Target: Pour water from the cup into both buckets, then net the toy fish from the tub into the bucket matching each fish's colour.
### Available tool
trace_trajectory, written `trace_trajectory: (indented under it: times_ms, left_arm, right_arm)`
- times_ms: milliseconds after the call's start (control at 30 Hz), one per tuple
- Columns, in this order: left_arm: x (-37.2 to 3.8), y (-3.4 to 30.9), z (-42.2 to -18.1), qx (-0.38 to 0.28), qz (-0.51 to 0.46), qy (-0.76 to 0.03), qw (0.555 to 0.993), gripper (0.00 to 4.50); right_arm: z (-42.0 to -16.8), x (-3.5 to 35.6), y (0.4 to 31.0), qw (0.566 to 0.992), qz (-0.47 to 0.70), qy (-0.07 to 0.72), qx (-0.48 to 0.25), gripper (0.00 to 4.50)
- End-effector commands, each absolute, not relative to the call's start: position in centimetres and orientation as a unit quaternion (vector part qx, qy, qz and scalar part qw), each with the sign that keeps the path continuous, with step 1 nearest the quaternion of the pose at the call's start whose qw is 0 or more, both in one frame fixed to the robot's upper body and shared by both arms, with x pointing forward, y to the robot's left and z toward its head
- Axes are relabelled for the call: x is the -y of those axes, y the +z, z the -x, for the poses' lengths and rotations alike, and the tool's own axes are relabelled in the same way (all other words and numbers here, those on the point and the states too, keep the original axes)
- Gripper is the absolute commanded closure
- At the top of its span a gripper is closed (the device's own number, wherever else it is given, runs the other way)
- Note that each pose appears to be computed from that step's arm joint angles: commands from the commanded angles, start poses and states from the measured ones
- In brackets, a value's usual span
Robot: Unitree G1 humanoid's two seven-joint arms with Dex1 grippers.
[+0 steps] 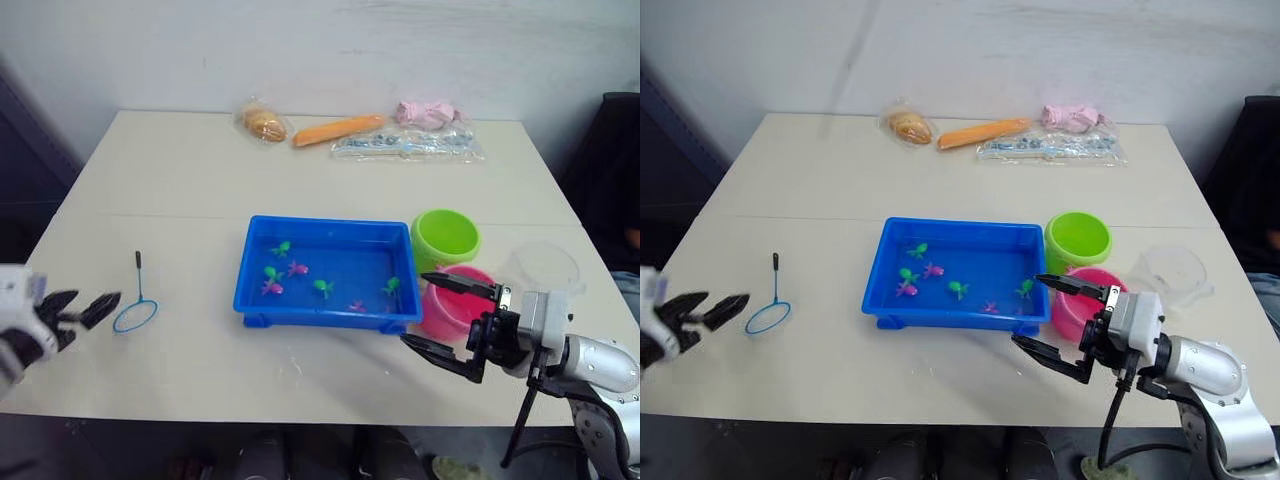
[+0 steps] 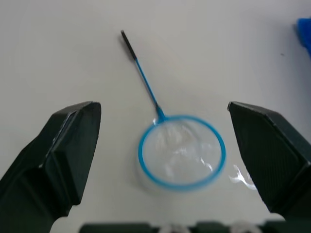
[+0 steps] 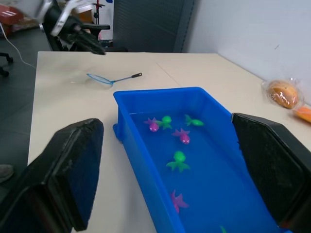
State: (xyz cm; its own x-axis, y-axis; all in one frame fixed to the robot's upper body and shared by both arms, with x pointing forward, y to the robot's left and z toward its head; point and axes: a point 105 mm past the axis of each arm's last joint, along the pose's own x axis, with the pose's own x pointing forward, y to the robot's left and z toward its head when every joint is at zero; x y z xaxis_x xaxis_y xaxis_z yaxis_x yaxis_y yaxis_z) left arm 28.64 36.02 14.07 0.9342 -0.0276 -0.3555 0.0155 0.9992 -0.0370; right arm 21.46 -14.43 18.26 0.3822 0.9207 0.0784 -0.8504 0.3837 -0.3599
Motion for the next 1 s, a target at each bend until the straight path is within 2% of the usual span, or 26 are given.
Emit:
trace_trajectory:
  times_ms: [33,167,500,600,700,733,867,900,1000]
  left_arm:
    - [-36.4,12.5,-30.2,-0.242,0.023,0.033,0.969,0.0]
    - [-36.0,11.0,-31.9,-0.289,0.005,0.05,0.956,0.0]
    - [-34.4,8.2,-35.0,-0.324,0.015,0.036,0.945,0.0]
    - [-33.9,7.4,-35.4,-0.33,0.034,0.022,0.943,0.83]
    - [-33.1,5.6,-34.9,-0.365,0.033,-0.005,0.93,2.2]
    - [-33.1,5.2,-34.7,-0.373,0.028,-0.007,0.927,2.5]
    - [-33.4,5.1,-34.6,-0.368,0.024,0.0,0.929,4.27]
    - [-33.6,5.4,-34.6,-0.361,0.026,0.002,0.932,4.45]
    - [-34.3,7.2,-34.8,-0.325,0.054,0.004,0.944,4.45]
  right_arm:
    - [-20.8,13.8,19.8,0.808,0.143,0.55,0.158,0.03]
    - [-20.8,13.9,20.2,0.811,0.151,0.542,0.161,0.03]
    - [-20.6,13.8,20.5,0.819,0.157,0.528,0.16,0.03]
    - [-20.6,13.8,20.5,0.82,0.159,0.526,0.16,0.0]
    - [-20.6,14.1,20.2,0.822,0.162,0.522,0.161,0.0]
    - [-20.6,14.2,20.1,0.822,0.163,0.521,0.162,0.0]
    - [-20.5,14.3,20.0,0.824,0.164,0.518,0.162,0.0]
    - [-20.4,14.4,19.9,0.824,0.165,0.517,0.161,0.0]
    - [-20.3,14.5,19.7,0.825,0.165,0.516,0.161,0.0]
